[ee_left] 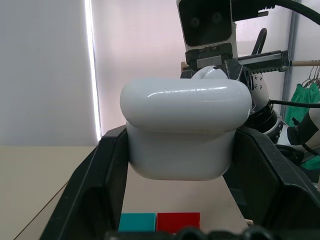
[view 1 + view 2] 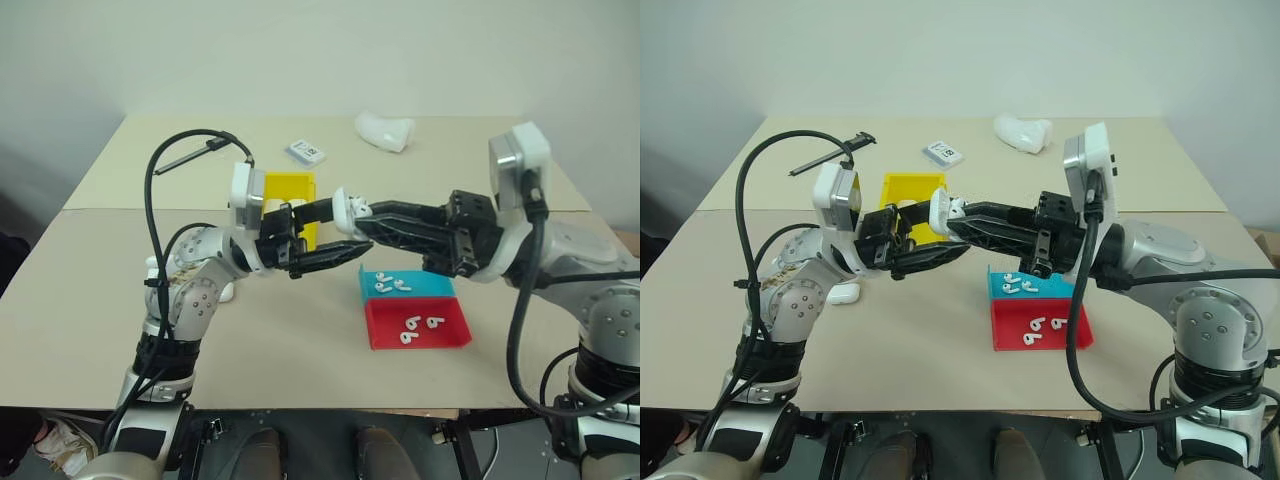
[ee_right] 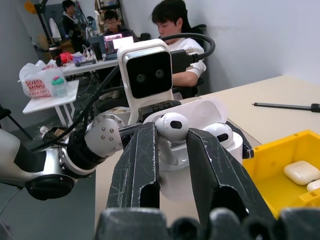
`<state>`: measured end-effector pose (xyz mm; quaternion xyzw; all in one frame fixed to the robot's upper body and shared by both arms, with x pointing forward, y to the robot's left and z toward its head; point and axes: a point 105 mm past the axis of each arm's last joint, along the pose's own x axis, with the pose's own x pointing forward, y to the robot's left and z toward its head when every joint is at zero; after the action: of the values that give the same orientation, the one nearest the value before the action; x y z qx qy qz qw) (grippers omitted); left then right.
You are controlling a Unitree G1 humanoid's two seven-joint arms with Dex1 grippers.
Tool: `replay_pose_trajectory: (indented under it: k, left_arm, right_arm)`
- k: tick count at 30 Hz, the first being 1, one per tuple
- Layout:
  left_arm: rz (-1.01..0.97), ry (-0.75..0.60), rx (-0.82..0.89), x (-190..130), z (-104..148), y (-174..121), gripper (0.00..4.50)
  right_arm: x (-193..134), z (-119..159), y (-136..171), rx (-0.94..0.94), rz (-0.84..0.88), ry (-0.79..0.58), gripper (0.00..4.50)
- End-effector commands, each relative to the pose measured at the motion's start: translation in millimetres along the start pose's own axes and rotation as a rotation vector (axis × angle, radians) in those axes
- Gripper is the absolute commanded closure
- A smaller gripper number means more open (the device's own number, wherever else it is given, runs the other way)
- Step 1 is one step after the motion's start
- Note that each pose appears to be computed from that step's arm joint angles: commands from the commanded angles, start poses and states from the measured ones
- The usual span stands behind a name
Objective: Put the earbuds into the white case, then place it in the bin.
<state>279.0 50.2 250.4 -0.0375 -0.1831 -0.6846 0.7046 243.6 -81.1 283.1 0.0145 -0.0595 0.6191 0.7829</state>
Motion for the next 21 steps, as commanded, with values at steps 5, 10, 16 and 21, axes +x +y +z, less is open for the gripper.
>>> replay_pose_trajectory:
  k: [5,10,16,21]
  left_arm:
    - [-0.017,-0.028,0.046,2.0,12.5,-5.0,1.71]
    - [-0.017,-0.029,0.048,2.2,12.8,-4.7,1.71]
    - [-0.012,-0.028,0.046,0.9,11.3,-3.8,1.71]
    - [0.007,-0.011,0.037,-0.7,6.2,-1.6,1.71]
  right_arm:
    - [1.0,-1.3,-0.5,-0.053,-0.007,0.024,2.94]
    - [-0.8,-2.1,-6.9,-0.073,-0.046,0.048,1.31]
    - [-13.3,7.7,-5.7,-0.099,-0.038,0.021,1.31]
    - [-21.2,12.4,-5.2,-0.117,-0.030,0.011,1.69]
